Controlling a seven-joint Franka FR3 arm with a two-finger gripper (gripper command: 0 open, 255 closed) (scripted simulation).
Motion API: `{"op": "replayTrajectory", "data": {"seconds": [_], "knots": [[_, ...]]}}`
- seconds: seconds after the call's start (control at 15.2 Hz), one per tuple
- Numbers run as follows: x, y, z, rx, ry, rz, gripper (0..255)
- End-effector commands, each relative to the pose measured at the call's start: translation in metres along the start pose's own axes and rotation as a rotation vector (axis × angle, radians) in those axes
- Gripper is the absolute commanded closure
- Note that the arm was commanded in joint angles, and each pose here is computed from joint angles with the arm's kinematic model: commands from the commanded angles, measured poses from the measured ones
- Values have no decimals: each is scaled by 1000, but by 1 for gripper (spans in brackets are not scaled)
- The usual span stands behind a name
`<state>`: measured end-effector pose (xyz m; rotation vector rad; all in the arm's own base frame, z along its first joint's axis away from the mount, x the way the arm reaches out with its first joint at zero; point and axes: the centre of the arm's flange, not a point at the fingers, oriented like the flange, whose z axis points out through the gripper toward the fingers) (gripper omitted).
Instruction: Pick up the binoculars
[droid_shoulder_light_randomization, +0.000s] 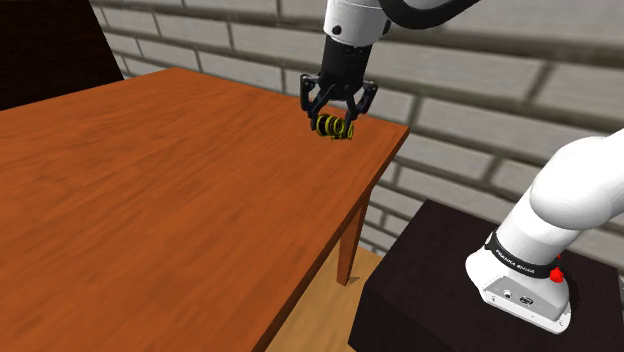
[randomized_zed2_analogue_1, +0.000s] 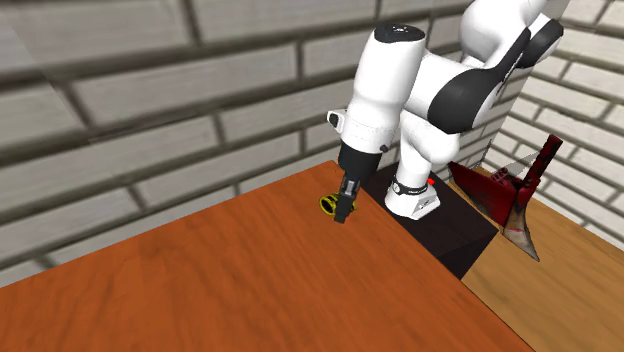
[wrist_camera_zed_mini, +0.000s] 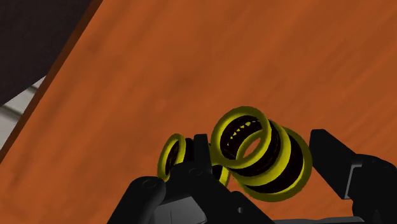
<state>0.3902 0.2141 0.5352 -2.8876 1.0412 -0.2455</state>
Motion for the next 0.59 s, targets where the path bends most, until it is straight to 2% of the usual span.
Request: {"op": "replayTrajectory", "data": {"seconds": [0.0, 0.4, 0.53], "knots": [[3, -1, -10, 0, 0, 0, 255], [7, -4, -41, 0, 0, 0, 255], [7, -4, -42, 0, 0, 0, 255]]}}
